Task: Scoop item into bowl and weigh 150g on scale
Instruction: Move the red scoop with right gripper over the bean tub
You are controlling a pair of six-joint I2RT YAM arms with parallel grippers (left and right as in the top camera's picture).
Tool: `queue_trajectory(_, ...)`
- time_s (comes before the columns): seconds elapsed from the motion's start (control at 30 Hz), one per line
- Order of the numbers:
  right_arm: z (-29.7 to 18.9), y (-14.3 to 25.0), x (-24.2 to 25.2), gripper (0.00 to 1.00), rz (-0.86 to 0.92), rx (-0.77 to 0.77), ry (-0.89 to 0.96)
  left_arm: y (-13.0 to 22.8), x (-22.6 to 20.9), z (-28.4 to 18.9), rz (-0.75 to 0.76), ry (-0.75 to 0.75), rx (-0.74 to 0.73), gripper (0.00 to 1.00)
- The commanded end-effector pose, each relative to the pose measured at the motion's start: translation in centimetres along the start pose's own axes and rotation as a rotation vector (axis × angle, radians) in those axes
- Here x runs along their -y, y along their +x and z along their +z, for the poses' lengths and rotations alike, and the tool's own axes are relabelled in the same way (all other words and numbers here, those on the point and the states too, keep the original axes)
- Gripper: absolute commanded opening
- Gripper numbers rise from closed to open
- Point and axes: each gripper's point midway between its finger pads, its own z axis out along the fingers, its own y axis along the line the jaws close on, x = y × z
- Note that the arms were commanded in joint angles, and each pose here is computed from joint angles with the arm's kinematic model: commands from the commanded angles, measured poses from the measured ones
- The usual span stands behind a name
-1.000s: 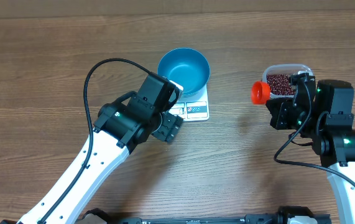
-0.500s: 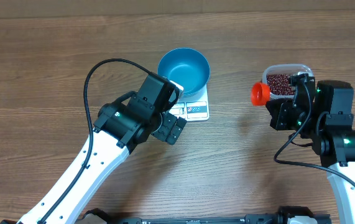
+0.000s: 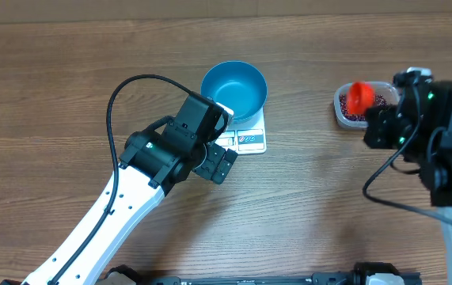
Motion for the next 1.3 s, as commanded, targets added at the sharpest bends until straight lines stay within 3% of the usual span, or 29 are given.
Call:
queue_trajectory(0.0, 0.0, -1.6, 2.4, 0.03, -0.007, -0.012, 0.142, 0.2, 0.1, -0.2, -0.016, 0.013, 0.006, 1.0)
queue_trajectory(0.33, 2.8, -1.3, 4.0, 0.04, 0.016, -0.121, 0.195, 0.2, 0.1, -0.2, -0.015, 0.013, 0.006, 1.0)
queue_trajectory(0.77, 2.7, -0.2, 4.1, 0.03, 0.022, -0.169, 0.201, 0.0, 0.0, -0.2, -0.012, 0.006, 0.011, 1.0)
queue_trajectory(1.0, 2.6, 0.3, 4.2, 0.03, 0.023, -0.188, 0.203, -1.8, 3.2, -0.9, 0.087, 0.213, 0.101, 1.0)
queue_trajectory(1.27, 2.6, 0.6, 4.2, 0.03, 0.024, -0.2, 0.204, -2.0, -0.7, -1.9, 0.061, 0.159, 0.143, 1.0)
